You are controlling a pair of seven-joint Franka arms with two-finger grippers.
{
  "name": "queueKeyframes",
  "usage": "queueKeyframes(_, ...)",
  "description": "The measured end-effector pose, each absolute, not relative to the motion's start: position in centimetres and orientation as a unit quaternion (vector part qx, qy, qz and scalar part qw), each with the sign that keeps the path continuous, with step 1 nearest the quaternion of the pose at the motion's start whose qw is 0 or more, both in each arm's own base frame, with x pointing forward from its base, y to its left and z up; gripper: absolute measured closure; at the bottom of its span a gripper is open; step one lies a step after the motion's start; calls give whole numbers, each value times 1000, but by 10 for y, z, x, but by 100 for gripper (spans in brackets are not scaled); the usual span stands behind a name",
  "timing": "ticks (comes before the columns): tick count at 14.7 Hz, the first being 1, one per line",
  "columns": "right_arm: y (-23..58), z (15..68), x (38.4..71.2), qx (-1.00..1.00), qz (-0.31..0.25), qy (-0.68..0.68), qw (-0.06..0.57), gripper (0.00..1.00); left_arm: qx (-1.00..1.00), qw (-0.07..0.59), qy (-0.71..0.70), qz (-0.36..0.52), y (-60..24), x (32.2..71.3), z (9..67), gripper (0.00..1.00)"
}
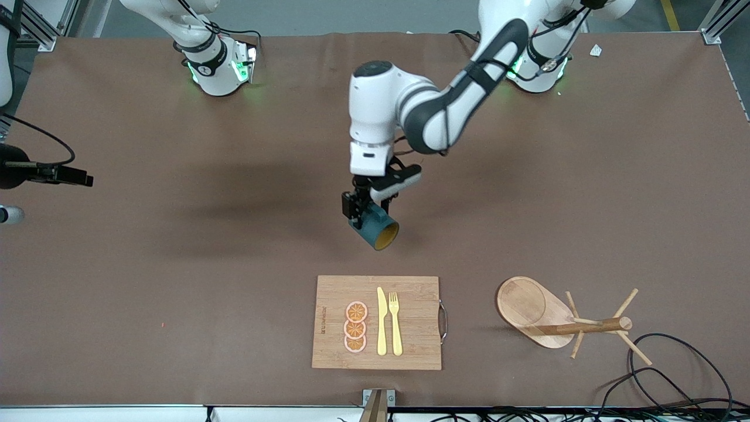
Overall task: Transfer cup from left to right arm and place
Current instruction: 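Lift the teal mug off the stand and carry it toward the table middle, then hold the mug with the left gripper while the right gripper approaches it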
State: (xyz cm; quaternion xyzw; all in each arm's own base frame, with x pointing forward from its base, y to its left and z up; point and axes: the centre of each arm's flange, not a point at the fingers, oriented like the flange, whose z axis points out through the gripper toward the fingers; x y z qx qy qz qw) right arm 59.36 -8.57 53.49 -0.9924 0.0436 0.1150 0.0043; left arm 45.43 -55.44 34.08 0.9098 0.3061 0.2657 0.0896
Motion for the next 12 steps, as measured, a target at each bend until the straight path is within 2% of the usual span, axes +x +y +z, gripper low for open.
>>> queueKeyframes(3,-83,539,596,-993,107,40,4,0,893,30,289,344,-578,405,320,17)
queueKeyframes(6,-78,540,597,-994,104,36,4,0,868,-26,241,433,-595,358,268,17)
queueKeyframes(12,-22,516,610,-995,94,16,3,0,809,-62,152,565,-598,314,160,17)
